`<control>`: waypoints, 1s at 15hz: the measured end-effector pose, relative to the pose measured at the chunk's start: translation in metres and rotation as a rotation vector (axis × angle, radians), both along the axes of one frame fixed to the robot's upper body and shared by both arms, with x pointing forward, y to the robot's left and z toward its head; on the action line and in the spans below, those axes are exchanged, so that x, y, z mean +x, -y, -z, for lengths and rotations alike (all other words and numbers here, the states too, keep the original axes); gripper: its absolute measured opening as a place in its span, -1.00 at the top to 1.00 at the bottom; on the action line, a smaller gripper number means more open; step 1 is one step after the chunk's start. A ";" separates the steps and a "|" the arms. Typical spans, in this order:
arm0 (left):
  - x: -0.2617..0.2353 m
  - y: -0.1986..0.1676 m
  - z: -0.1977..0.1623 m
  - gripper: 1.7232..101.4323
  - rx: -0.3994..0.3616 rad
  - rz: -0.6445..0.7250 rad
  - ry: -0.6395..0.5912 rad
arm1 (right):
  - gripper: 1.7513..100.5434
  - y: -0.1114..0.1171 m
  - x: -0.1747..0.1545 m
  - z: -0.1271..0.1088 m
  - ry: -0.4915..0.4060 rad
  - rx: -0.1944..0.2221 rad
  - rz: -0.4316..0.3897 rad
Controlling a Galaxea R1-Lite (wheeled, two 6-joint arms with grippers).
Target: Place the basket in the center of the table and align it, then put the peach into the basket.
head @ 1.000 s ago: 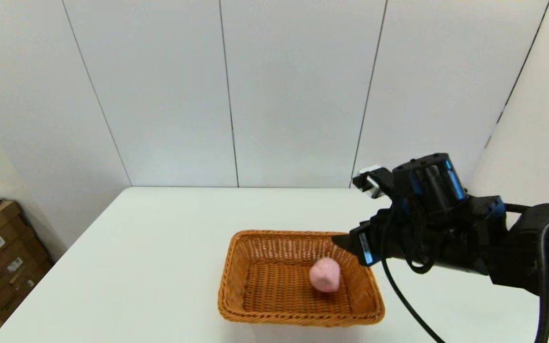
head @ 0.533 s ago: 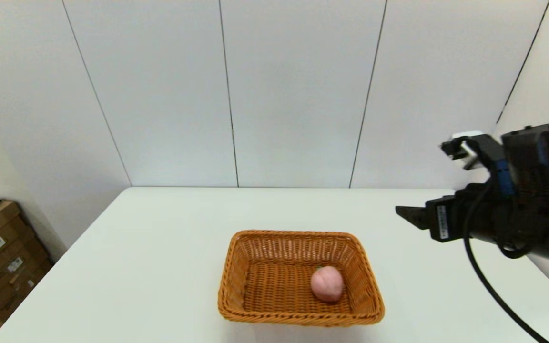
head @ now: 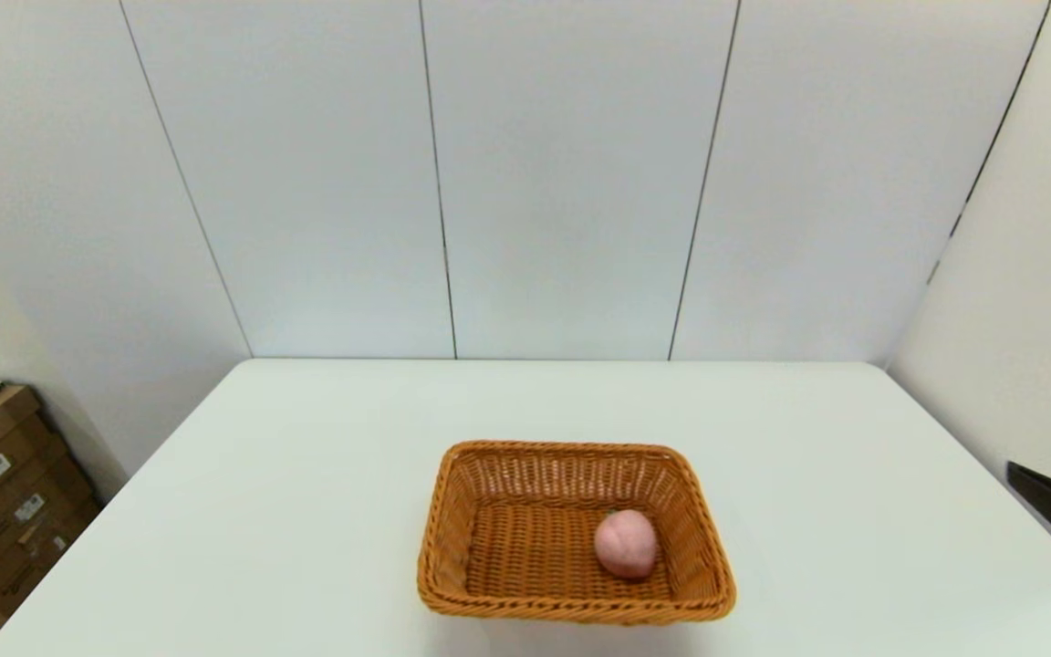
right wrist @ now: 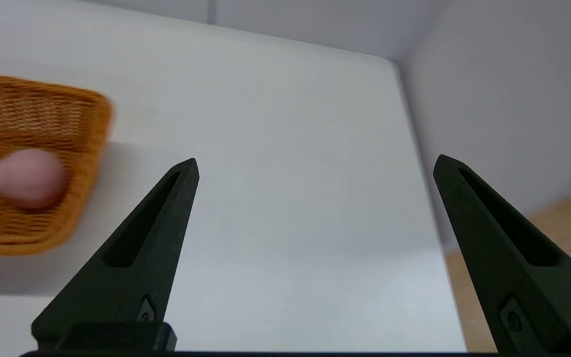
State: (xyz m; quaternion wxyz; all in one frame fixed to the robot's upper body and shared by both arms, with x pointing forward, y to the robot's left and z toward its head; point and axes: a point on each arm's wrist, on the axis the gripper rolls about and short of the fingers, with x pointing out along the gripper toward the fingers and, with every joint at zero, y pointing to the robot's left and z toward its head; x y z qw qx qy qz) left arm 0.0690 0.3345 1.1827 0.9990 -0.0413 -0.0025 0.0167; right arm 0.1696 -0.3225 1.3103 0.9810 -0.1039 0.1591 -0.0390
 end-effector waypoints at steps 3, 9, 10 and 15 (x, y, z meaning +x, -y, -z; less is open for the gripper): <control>0.000 0.000 0.000 -0.93 0.000 0.000 0.000 | -0.89 0.015 -0.042 0.020 0.057 0.005 0.091; 0.000 0.000 0.000 -0.93 0.000 0.001 0.000 | -0.92 0.022 -0.094 0.062 0.208 0.036 0.185; 0.000 0.000 0.000 -0.93 0.000 0.000 0.000 | -0.92 0.021 -0.099 0.071 0.228 0.047 0.151; 0.000 0.000 0.000 -0.93 0.000 0.001 0.000 | -0.93 0.015 -0.104 0.116 0.276 0.117 -0.062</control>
